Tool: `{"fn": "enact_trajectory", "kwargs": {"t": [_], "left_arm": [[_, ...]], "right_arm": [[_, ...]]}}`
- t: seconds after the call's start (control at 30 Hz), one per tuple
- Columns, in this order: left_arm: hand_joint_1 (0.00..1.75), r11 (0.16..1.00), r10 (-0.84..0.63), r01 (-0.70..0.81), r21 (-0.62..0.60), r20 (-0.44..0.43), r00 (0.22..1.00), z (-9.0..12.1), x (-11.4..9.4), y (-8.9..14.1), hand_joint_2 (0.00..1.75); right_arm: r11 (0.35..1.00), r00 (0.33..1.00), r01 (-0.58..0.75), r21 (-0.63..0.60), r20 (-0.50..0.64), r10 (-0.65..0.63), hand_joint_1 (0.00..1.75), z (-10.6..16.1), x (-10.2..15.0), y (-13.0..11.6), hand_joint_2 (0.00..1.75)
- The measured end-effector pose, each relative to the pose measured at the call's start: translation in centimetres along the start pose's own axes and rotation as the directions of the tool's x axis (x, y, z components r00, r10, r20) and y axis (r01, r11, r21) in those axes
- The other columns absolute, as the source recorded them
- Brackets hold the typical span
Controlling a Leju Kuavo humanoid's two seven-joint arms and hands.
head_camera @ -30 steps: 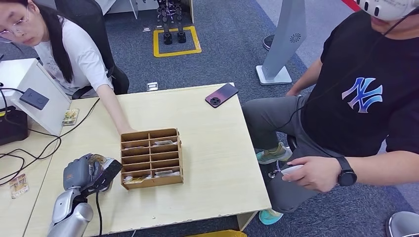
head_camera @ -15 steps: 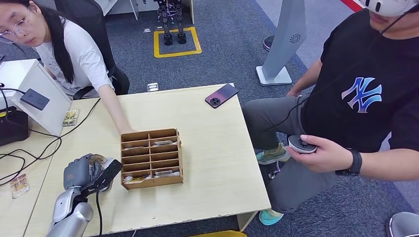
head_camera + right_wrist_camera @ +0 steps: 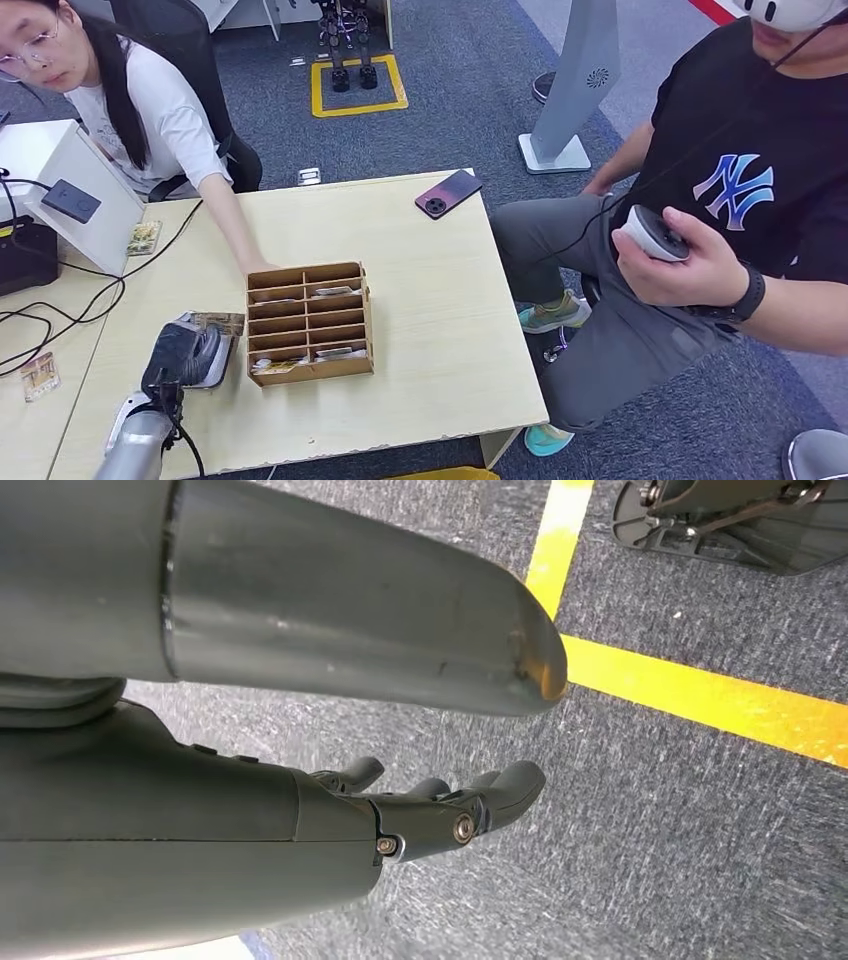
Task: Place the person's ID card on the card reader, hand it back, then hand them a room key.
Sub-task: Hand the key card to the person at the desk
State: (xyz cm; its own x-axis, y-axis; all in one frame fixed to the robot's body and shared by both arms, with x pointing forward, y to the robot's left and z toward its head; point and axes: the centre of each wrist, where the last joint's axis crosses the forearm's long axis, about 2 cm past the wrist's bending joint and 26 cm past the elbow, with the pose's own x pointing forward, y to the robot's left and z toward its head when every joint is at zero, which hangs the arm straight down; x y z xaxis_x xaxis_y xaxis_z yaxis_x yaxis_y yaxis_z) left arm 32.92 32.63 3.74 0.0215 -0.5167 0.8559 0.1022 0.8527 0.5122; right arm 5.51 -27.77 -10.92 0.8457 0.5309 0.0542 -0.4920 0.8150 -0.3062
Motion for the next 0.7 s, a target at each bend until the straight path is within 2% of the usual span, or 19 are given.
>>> {"fn": "enact_trajectory", "kwargs": {"t": [0.03,0.1,0.37,0.47,0.57,0.7], "left_arm": [[1.75,0.997,0.076,-0.076,0.005,0.008,0.997,0.1,0.2,0.0,1.75],[1.75,0.991,0.134,-0.134,0.027,0.017,0.991,0.3,0.7,0.2,1.75],[1.75,0.979,0.181,-0.185,0.081,0.056,0.982,0.9,0.8,0.6,1.75],[1.75,0.941,0.309,-0.323,0.102,0.132,0.942,0.8,1.4,1.1,1.75],[1.75,0.870,0.445,-0.477,0.120,0.222,0.867,0.1,2.9,2.6,1.75],[1.75,0.825,0.466,-0.540,0.165,0.344,0.816,-1.6,5.7,5.8,1.75]], "right_arm": [[1.000,1.000,-0.002,0.000,0.001,0.002,0.00,0.0,0.0,0.0,0.00],[1.000,1.000,-0.002,0.000,0.001,0.002,0.00,0.0,0.0,0.0,0.00],[1.000,1.000,-0.002,0.000,0.000,0.002,0.00,0.0,0.0,0.0,0.00],[1.000,1.000,-0.010,-0.001,0.004,0.010,0.00,0.0,0.0,0.0,0.00],[1.000,1.000,-0.020,-0.001,0.010,0.020,0.00,0.0,0.0,0.0,0.00],[0.999,0.999,-0.035,0.000,0.018,0.035,0.00,0.0,0.0,0.0,0.00]]}}
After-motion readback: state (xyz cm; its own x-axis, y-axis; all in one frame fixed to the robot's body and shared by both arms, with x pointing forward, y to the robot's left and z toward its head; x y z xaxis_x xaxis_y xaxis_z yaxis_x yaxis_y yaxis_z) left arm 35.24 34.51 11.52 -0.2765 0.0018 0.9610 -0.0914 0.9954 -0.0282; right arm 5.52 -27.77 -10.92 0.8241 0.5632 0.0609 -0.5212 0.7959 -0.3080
